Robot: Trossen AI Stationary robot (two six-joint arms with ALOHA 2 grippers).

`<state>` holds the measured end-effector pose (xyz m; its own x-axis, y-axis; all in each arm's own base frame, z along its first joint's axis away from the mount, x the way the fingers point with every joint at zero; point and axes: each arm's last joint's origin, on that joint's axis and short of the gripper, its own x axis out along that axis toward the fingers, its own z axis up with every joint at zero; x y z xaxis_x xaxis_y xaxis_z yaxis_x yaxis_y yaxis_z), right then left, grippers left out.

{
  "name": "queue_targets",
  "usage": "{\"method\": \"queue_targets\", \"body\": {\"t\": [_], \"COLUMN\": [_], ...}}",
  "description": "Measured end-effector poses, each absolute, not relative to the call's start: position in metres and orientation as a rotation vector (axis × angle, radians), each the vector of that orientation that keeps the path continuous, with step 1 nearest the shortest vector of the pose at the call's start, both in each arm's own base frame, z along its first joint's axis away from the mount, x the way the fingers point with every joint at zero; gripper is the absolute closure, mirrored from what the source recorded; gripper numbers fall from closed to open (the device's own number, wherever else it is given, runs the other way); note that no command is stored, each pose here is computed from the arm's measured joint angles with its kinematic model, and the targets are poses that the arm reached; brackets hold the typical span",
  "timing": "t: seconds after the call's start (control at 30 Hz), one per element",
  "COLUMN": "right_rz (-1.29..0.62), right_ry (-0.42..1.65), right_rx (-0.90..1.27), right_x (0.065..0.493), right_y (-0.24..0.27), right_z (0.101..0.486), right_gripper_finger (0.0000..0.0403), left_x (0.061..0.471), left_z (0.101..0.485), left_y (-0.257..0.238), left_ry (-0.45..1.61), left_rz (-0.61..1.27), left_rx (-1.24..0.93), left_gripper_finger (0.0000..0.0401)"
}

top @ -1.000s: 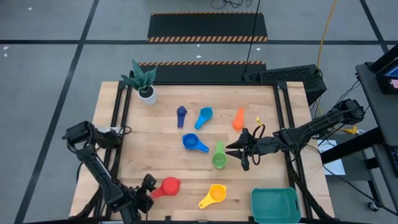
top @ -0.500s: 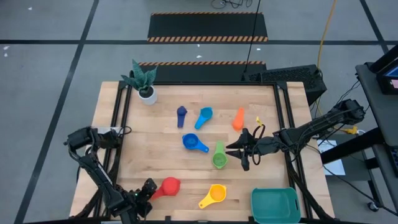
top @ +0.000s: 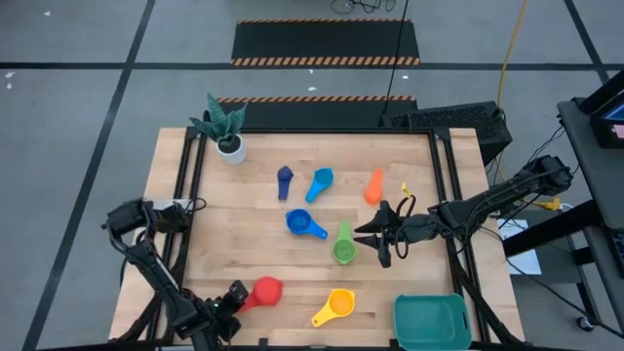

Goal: Nest measuring cups in basket
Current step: Adjust the red measuring cup

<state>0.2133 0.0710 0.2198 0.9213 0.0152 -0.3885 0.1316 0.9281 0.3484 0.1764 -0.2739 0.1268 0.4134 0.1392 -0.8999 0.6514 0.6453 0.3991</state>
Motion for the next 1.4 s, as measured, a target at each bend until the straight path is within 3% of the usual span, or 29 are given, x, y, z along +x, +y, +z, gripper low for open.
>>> {"method": "queue_targets", "body": {"t": [0.2,0.5,0.8,1.07,1.4], "right_rz": [-0.058,-0.065,-0.041,-0.041,-0.035], "right_ry": [0.397,0.339,0.272,0.268,0.257], "right_rx": [0.365,0.34,0.299,0.3,0.305], "right_x": [0.213,0.215,0.217,0.218,0.218], "right_y": [0.071,0.071,0.072,0.072,0.072], "right_z": [0.22,0.225,0.232,0.232,0.233], "right_gripper_finger": [0.0284,0.0284,0.0284,0.0284,0.0284], "left_x": [0.181,0.188,0.19,0.184,0.18], "left_z": [0.125,0.146,0.208,0.247,0.214], "left_y": [-0.269,-0.261,-0.242,-0.231,-0.226], "left_ry": [1.074,0.881,0.614,0.467,0.313], "left_rz": [-0.288,-0.067,0.179,0.227,0.165], "left_rx": [0.904,0.92,0.638,0.403,0.097], "left_gripper_finger": [0.0386,0.0394,0.0395,0.0395,0.0395]}}
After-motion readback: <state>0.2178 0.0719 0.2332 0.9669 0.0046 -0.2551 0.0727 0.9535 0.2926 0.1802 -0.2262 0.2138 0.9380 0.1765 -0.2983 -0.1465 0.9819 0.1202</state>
